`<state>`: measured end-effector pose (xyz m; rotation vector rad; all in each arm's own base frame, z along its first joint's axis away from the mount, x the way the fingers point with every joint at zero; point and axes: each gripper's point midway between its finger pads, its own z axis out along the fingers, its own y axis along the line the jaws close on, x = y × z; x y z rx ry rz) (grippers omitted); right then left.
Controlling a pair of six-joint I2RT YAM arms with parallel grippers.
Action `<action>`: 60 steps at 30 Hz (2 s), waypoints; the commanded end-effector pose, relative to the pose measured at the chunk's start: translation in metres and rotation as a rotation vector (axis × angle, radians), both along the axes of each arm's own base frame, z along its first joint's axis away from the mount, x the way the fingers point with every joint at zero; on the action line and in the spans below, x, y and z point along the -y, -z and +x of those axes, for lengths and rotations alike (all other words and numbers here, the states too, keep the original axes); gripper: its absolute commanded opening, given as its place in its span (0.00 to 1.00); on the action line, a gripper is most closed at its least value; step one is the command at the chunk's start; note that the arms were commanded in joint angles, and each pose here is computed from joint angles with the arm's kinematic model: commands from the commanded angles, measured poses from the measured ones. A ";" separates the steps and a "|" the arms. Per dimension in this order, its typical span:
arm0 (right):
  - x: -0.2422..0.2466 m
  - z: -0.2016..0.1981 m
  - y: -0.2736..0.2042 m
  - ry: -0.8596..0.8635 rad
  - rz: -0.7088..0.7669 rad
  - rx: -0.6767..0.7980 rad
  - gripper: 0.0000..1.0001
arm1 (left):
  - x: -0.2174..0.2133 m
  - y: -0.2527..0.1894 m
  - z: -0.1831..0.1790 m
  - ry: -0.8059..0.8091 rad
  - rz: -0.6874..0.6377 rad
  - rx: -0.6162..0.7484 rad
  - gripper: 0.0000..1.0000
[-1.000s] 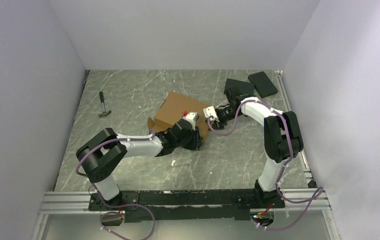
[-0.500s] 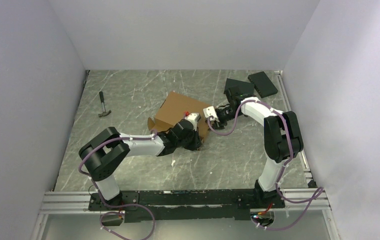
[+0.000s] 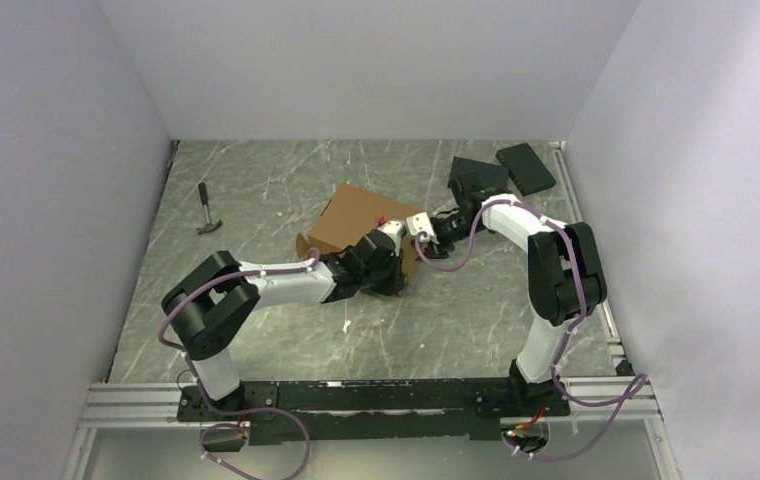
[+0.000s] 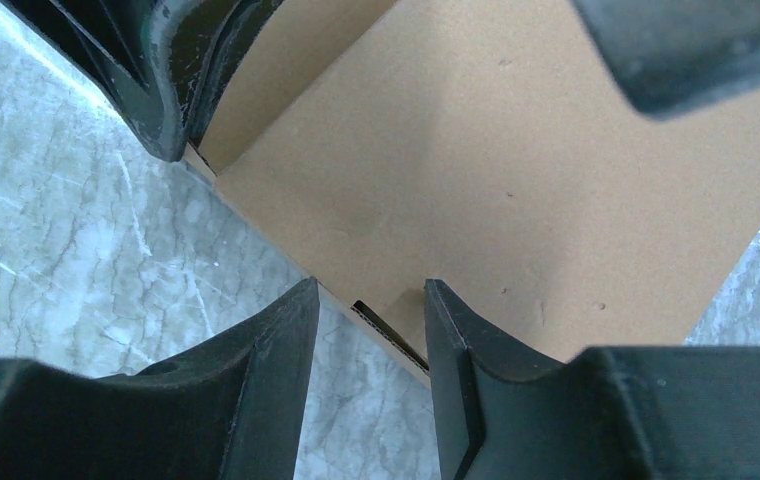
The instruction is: Fold the paper box
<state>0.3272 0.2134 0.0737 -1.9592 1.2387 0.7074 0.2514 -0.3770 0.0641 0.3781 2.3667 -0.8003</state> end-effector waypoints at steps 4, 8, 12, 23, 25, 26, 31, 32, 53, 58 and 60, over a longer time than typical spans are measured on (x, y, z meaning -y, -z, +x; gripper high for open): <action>-0.001 -0.022 0.007 -0.026 -0.011 -0.075 0.46 | 0.024 -0.041 0.029 -0.027 -0.111 0.061 0.00; -0.001 -0.022 0.007 -0.025 -0.010 -0.075 0.46 | 0.023 -0.039 0.030 -0.034 -0.117 0.049 0.00; -0.001 -0.022 0.007 -0.025 -0.009 -0.075 0.46 | 0.021 -0.042 0.029 -0.031 -0.142 0.036 0.01; 0.000 -0.022 0.002 -0.025 0.011 -0.068 0.53 | 0.000 -0.062 0.016 -0.026 -0.155 0.051 0.24; 0.001 -0.022 -0.001 -0.027 0.015 -0.060 0.57 | -0.006 -0.066 0.013 -0.020 -0.159 0.057 0.26; 0.001 -0.022 -0.004 -0.027 0.020 -0.055 0.58 | -0.010 -0.068 0.012 -0.022 -0.160 0.061 0.26; 0.002 -0.023 -0.021 -0.029 0.048 -0.022 0.68 | -0.041 -0.078 0.013 -0.070 -0.143 0.090 0.30; 0.002 -0.023 -0.026 -0.030 0.054 -0.013 0.69 | -0.051 -0.079 0.016 -0.089 -0.132 0.098 0.31; 0.011 -0.057 -0.095 0.259 0.180 -0.332 0.55 | -0.198 -0.081 0.159 -0.224 -0.201 0.182 0.75; 0.014 -0.063 -0.088 0.289 0.178 -0.382 0.51 | -0.195 -0.067 0.172 -0.185 -0.210 0.154 0.72; 0.014 -0.063 -0.086 0.290 0.179 -0.390 0.51 | -0.197 -0.059 0.175 -0.188 -0.204 0.135 0.69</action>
